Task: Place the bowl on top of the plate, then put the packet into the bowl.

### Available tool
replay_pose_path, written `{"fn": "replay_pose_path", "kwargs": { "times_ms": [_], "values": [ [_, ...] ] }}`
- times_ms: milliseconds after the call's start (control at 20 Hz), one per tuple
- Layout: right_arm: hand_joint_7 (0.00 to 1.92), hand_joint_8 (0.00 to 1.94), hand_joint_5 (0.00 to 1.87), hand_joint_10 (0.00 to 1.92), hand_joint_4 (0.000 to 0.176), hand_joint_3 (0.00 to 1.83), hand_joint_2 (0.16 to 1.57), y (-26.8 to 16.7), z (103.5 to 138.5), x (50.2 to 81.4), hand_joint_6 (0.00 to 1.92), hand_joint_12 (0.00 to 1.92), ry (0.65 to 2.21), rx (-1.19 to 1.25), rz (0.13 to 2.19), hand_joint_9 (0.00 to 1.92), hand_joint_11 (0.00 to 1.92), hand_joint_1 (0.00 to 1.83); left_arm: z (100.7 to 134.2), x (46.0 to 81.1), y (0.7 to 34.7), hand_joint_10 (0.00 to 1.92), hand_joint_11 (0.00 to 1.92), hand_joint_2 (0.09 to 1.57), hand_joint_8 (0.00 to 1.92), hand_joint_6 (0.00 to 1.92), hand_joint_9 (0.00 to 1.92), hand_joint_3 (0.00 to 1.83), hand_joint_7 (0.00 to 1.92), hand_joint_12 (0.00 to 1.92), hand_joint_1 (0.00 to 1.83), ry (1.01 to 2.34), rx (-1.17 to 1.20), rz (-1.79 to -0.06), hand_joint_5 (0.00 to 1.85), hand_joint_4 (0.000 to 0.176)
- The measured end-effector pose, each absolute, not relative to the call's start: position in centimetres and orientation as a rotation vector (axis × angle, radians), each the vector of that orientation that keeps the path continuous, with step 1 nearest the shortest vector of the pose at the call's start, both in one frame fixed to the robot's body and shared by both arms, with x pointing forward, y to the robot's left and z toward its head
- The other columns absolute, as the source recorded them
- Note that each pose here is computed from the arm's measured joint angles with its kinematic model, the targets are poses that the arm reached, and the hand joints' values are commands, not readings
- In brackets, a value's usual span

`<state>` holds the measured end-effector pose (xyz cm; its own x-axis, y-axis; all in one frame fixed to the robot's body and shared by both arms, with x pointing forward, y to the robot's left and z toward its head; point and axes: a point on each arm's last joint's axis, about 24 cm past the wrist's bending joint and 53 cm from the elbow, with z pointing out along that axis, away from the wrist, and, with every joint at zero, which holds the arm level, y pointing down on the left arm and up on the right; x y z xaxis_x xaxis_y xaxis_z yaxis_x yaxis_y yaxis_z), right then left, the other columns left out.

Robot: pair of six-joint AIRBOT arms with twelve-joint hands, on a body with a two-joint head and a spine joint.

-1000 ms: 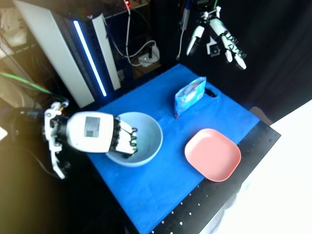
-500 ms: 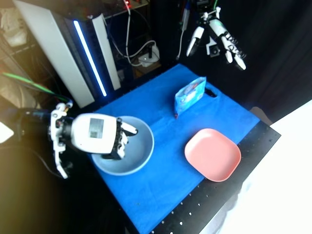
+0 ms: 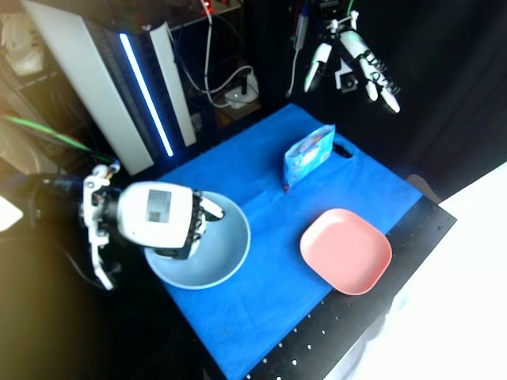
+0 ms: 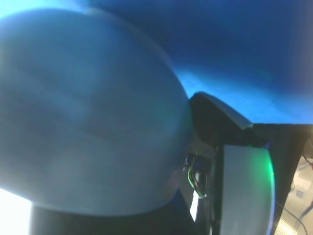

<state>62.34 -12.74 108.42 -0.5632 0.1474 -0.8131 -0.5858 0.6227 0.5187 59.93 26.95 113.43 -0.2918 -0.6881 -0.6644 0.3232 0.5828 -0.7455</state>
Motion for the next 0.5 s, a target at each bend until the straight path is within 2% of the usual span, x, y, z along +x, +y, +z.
{"fn": "replay_pose_path", "kwargs": {
  "times_ms": [50,100,200,250,300,350,400,450,500],
  "values": [
    [1.05,1.94,0.78,1.92,0.0,1.46,0.66,-12.5,109.0,62.5,1.92,1.92,1.92,-0.346,1.032,1.47,1.49,1.17,113.4,59.9,26.9,0.0,0.0,0.97,0.0,0.0,0.0,0.01,0.0,0.0,0.6,1.578,-0.315,-1.021,0.1,0.15],
    [1.26,1.94,0.74,1.92,0.0,1.22,0.8,-12.3,109.4,62.5,1.92,1.92,1.909,-0.349,1.039,1.47,1.48,1.02,113.4,59.9,26.9,0.0,0.0,0.96,0.0,0.0,0.0,0.01,0.0,0.0,0.6,1.578,-0.315,-1.021,0.1,0.151],
    [1.28,1.94,0.66,1.92,0.0,1.05,0.9,-12.2,110.0,62.7,1.92,1.92,1.887,-0.354,1.047,1.47,1.53,0.98,113.5,59.9,26.9,0.0,0.0,0.96,0.0,0.0,0.0,0.0,0.0,0.0,0.61,1.577,-0.316,-1.021,0.11,0.151],
    [1.27,1.94,0.58,1.92,0.0,0.86,1.02,-12.1,110.5,63.0,1.92,1.92,1.874,-0.35,1.051,1.48,1.55,0.94,113.5,59.9,26.9,0.0,0.0,0.97,0.0,0.0,0.0,0.01,0.0,0.0,0.61,1.577,-0.316,-1.021,0.11,0.141],
    [1.28,1.94,0.53,1.92,0.0,0.67,1.14,-12.1,111.0,63.2,1.92,1.92,1.859,-0.339,1.062,1.47,1.54,0.82,113.5,59.9,26.9,0.0,0.0,0.97,0.0,0.0,0.0,0.01,0.0,0.0,0.61,1.576,-0.315,-1.021,0.1,0.134],
    [1.27,1.94,0.51,1.92,0.0,0.62,1.17,-12.2,111.5,63.5,1.92,1.92,1.844,-0.32,1.073,1.44,1.53,0.8,113.5,59.9,26.9,0.0,0.0,0.97,0.0,0.0,0.0,0.0,0.0,0.0,0.62,1.574,-0.313,-1.024,0.1,0.139],
    [1.28,1.94,0.83,1.92,0.042,0.33,1.35,-12.2,112.2,63.8,1.92,1.92,1.824,-0.304,1.082,1.43,1.51,0.78,113.6,59.9,26.9,0.0,0.0,0.97,0.0,0.0,0.0,0.0,0.0,0.0,0.61,1.572,-0.313,-1.024,0.1,0.144],
    [1.28,1.94,0.93,1.92,0.086,0.16,1.44,-12.1,112.6,64.1,1.92,1.92,1.81,-0.3,1.089,1.43,1.51,0.8,113.6,59.9,26.9,0.0,0.0,0.97,0.0,0.0,0.0,0.0,0.0,0.0,0.61,1.571,-0.314,-1.024,0.11,0.138],
    [1.3,1.94,0.96,1.92,0.105,0.08,1.48,-11.8,113.1,64.5,1.92,1.92,1.788,-0.301,1.099,1.45,1.52,0.81,113.6,59.9,27.0,0.0,0.0,0.96,0.0,0.0,0.0,0.0,0.0,0.0,0.62,1.57,-0.315,-1.023,0.11,0.133]
  ]
}}
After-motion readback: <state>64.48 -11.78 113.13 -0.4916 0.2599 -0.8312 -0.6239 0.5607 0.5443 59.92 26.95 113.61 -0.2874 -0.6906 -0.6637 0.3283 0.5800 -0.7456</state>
